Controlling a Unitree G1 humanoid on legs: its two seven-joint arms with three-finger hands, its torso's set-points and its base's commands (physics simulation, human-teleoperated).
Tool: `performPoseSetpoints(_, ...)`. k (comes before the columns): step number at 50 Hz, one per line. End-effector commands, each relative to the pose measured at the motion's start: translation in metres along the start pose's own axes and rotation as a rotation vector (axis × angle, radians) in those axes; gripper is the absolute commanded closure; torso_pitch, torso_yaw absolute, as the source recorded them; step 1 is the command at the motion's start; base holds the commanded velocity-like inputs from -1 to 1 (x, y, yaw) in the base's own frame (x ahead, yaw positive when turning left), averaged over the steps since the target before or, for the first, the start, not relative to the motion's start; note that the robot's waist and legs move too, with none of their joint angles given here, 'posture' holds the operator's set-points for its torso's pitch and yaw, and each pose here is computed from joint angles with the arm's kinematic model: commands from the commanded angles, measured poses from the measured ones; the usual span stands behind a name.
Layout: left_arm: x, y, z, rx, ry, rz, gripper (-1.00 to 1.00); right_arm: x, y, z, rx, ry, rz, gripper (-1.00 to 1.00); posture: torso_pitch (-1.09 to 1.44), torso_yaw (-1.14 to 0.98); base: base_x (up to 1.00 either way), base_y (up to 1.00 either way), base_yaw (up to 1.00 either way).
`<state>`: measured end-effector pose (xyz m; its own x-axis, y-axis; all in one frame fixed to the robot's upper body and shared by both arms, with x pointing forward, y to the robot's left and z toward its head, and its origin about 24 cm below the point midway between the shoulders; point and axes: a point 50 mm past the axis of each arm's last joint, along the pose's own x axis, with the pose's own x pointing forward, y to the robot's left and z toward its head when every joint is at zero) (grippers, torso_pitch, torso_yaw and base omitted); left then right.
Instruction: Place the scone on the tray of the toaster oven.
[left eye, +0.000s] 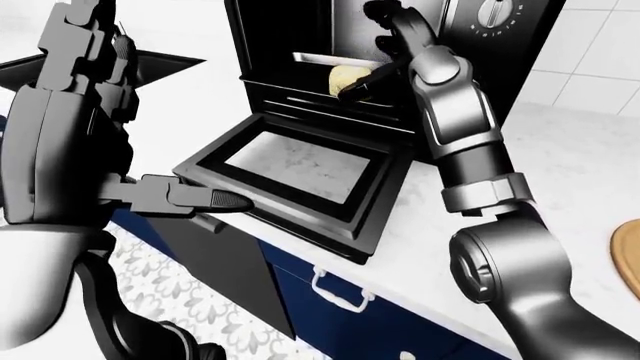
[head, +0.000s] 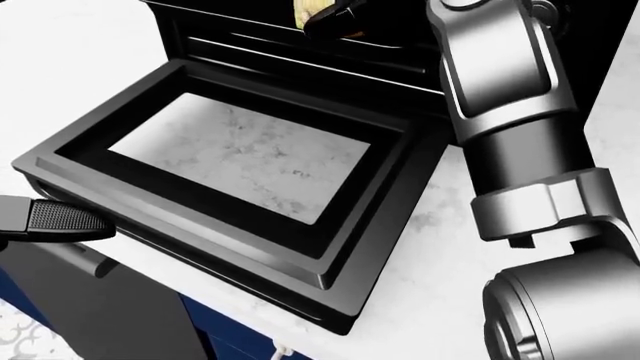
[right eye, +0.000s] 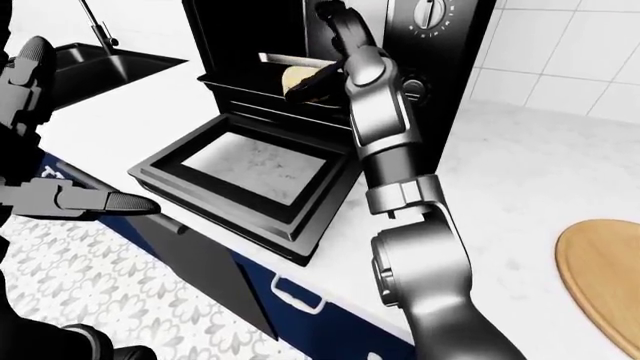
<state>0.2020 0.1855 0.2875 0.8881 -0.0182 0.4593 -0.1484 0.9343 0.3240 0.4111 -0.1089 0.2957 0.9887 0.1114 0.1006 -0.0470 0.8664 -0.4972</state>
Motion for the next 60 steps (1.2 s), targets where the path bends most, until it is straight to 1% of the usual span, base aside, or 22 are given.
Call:
performPoseSetpoints(1, 0.0, 0.002, 0.008, 0.018, -0.05, 0.017, -1.0, -0.005, -0.014, 0.03, -0.012, -0.108, -0.053, -0.79, -0.08, 0.41, 0.0, 0.0, 0.0)
performPoseSetpoints(11, -0.001, 0.0, 0.005, 0.018, -0.046, 0.015, -1.0, -0.017, -0.015, 0.044, -0.009, -0.144, -0.047, -0.76, -0.08, 0.41, 0.0, 0.0, 0.0)
performPoseSetpoints(18, -0.001, 0.0, 0.005, 0.018, -0.044, 0.015, -1.0, -0.038, -0.014, 0.055, -0.004, -0.176, -0.027, -0.76, -0.08, 0.41, 0.0, 0.0, 0.0)
performPoseSetpoints(22, -0.001, 0.0, 0.005, 0.019, -0.045, 0.013, -1.0, -0.054, -0.019, 0.066, 0.001, -0.2, -0.025, -0.78, -0.08, 0.41, 0.0, 0.0, 0.0)
performPoseSetpoints(24, 0.0, -0.001, 0.006, 0.017, -0.047, 0.011, -1.0, -0.065, -0.025, 0.077, 0.006, -0.223, -0.03, -0.77, -0.08, 0.41, 0.0, 0.0, 0.0)
performPoseSetpoints(25, 0.0, -0.001, 0.006, 0.017, -0.047, 0.011, -1.0, -0.066, -0.025, 0.077, 0.006, -0.223, -0.031, -0.77, -0.08, 0.41, 0.0, 0.0, 0.0)
performPoseSetpoints(27, 0.001, -0.001, 0.006, 0.017, -0.047, 0.009, -1.0, -0.078, -0.029, 0.088, 0.014, -0.247, -0.034, -0.77, -0.08, 0.41, 0.0, 0.0, 0.0)
performPoseSetpoints(28, 0.001, -0.001, 0.006, 0.017, -0.047, 0.009, -1.0, -0.079, -0.029, 0.088, 0.014, -0.247, -0.034, -0.77, -0.08, 0.41, 0.0, 0.0, 0.0)
performPoseSetpoints(29, 0.001, -0.001, 0.007, 0.016, -0.05, 0.008, -1.0, -0.087, -0.033, 0.097, 0.021, -0.265, -0.035, -0.77, -0.08, 0.41, 0.0, 0.0, 0.0)
performPoseSetpoints(33, 0.001, -0.001, 0.007, 0.017, -0.051, 0.007, -1.0, -0.105, -0.041, 0.108, 0.025, -0.292, -0.048, -0.77, -0.08, 0.41, 0.0, 0.0, 0.0)
performPoseSetpoints(37, 0.002, -0.001, 0.008, 0.018, -0.052, 0.007, -1.0, -0.12, -0.045, 0.101, 0.047, -0.278, -0.074, -0.76, -0.08, 0.41, 0.0, 0.0, 0.0)
performPoseSetpoints(39, 0.002, -0.001, 0.007, 0.018, -0.051, 0.007, -1.0, -0.123, -0.045, 0.098, 0.042, -0.277, -0.074, -0.77, -0.08, 0.41, 0.0, 0.0, 0.0)
performPoseSetpoints(40, 0.002, -0.001, 0.007, 0.016, -0.051, 0.006, -1.0, -0.14, -0.052, 0.089, 0.061, -0.256, -0.109, -0.77, -0.08, 0.41, 0.0, 0.0, 0.0)
performPoseSetpoints(43, 0.002, -0.002, 0.007, 0.018, -0.052, 0.003, -1.0, -0.158, -0.065, 0.089, 0.055, -0.248, -0.147, -0.77, -0.08, 0.41, 0.0, 0.0, 0.0)
performPoseSetpoints(46, 0.002, -0.002, 0.007, 0.017, -0.054, 0.003, -1.0, -0.167, -0.073, 0.09, 0.05, -0.246, -0.17, -0.78, -0.08, 0.41, 0.0, 0.0, 0.0)
performPoseSetpoints(47, 0.002, -0.002, 0.008, 0.015, -0.057, 0.004, -1.0, -0.175, -0.077, 0.091, 0.054, -0.247, -0.185, -0.78, -0.08, 0.41, 0.0, 0.0, 0.0)
performPoseSetpoints(48, 0.002, -0.001, 0.008, 0.014, -0.057, 0.004, -1.0, -0.179, -0.078, 0.09, 0.055, -0.244, -0.187, -0.8, -0.08, 0.41, 0.0, 0.0, 0.0)
performPoseSetpoints(51, 0.002, -0.001, 0.008, 0.014, -0.057, 0.004, -1.0, -0.179, -0.078, 0.09, 0.055, -0.244, -0.187, -0.8, -0.08, 0.41, 0.0, 0.0, 0.0)
performPoseSetpoints(52, 0.002, 0.0, 0.008, 0.015, -0.057, 0.005, -1.0, -0.187, -0.084, 0.079, 0.061, -0.222, -0.221, -0.79, -0.08, 0.41, 0.0, 0.0, 0.0)
performPoseSetpoints(54, 0.002, 0.0, 0.009, 0.015, -0.058, 0.004, -1.0, -0.191, -0.087, 0.076, 0.062, -0.218, -0.23, -0.78, -0.08, 0.41, 0.0, 0.0, 0.0)
performPoseSetpoints(58, 0.002, 0.0, 0.009, 0.012, -0.059, 0.005, -1.0, -0.201, -0.098, 0.067, 0.061, -0.197, -0.27, -0.87, -0.08, 0.41, 0.0, 0.0, 0.0)
performPoseSetpoints(60, 0.002, 0.0, 0.008, 0.015, -0.058, 0.005, -1.0, -0.207, -0.104, 0.063, 0.064, -0.187, -0.29, -1.0, -0.08, 0.41, 0.0, 0.0, 0.0)
